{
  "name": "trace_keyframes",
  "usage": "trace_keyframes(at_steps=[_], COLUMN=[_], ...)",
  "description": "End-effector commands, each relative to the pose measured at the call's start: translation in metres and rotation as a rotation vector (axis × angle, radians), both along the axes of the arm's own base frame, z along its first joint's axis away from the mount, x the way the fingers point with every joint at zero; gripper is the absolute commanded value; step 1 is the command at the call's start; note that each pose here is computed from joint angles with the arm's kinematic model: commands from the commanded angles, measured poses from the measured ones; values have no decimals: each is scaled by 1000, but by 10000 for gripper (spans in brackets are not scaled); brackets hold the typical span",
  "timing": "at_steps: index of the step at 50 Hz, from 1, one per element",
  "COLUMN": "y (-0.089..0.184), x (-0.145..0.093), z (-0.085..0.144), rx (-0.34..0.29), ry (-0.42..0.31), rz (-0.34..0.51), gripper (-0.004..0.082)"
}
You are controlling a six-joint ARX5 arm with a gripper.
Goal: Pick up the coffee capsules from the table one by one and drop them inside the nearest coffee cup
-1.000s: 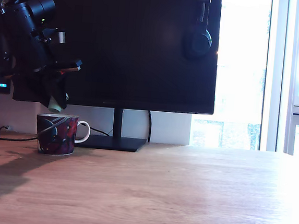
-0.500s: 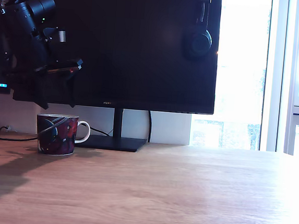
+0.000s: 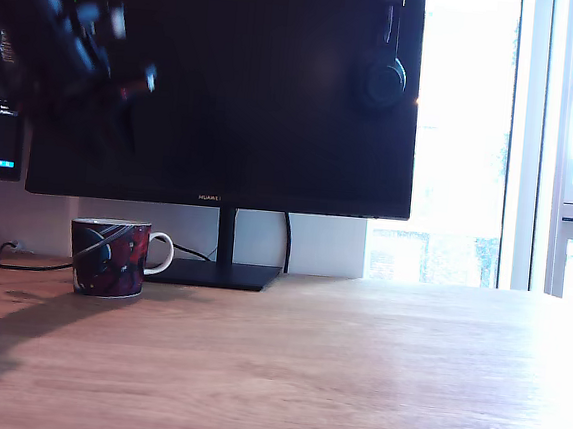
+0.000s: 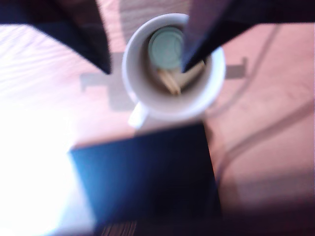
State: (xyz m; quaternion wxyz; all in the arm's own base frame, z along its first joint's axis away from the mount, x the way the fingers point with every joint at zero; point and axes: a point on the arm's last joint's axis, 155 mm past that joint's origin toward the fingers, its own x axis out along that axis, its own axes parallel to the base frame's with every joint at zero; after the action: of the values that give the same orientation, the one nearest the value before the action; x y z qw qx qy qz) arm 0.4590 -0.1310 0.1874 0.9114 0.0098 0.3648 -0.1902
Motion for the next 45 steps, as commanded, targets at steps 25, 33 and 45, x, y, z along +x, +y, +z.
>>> trace_keyframes(at_steps=[25, 33, 45], y=[50, 68, 73], x=[-77, -100, -139], z=[18, 10, -16], rx=[-91, -119, -188], ry=[-202, -246, -282], rz=[102, 157, 159], gripper=[-11, -12, -11])
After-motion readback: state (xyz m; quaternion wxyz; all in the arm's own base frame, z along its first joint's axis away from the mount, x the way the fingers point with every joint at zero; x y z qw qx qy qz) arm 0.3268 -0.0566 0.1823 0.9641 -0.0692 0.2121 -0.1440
